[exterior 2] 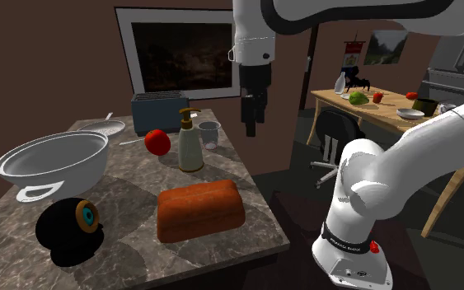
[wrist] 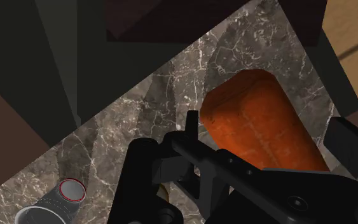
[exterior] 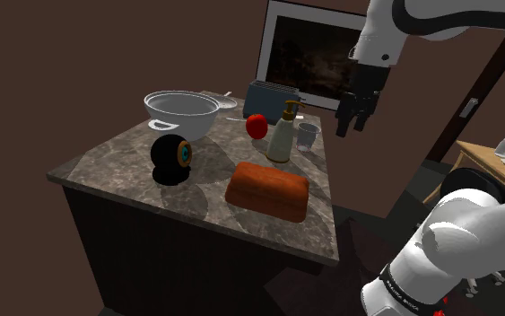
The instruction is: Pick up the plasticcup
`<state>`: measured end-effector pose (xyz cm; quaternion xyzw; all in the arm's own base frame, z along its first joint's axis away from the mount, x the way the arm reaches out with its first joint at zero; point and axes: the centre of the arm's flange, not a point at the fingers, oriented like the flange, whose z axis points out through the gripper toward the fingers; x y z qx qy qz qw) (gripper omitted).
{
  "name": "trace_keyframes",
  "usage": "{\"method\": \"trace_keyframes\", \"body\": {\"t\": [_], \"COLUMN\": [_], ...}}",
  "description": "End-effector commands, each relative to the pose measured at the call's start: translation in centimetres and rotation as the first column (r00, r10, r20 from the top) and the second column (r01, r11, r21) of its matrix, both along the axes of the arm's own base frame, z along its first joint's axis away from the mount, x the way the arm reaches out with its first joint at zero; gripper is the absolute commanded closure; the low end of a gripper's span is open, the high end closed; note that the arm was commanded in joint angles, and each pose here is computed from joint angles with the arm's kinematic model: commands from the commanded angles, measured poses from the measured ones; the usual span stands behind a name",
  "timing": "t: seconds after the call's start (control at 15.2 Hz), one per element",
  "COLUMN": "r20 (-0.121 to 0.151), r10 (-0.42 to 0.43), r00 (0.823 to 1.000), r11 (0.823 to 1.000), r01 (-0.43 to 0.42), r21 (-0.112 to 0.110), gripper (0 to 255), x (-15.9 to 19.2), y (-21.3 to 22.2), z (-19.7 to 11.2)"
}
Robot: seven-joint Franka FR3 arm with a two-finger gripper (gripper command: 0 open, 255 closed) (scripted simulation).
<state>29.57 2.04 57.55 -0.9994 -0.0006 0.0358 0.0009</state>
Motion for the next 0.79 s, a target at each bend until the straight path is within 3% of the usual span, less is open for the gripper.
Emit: {"method": "trace_keyframes", "body": {"t": [0.0,0.73], "r20": [0.0,0.023], "r10": [0.0,0.01], "r00": [1.0,1.0], "r11": [1.0,1.0], "r01": [0.0,-0.01], "r21": [0.0,-0.03], "gripper": [0,0], "x": [0.0,9.2], "y": [0.0,-8.8], "z": [0.0,-5.7]}}
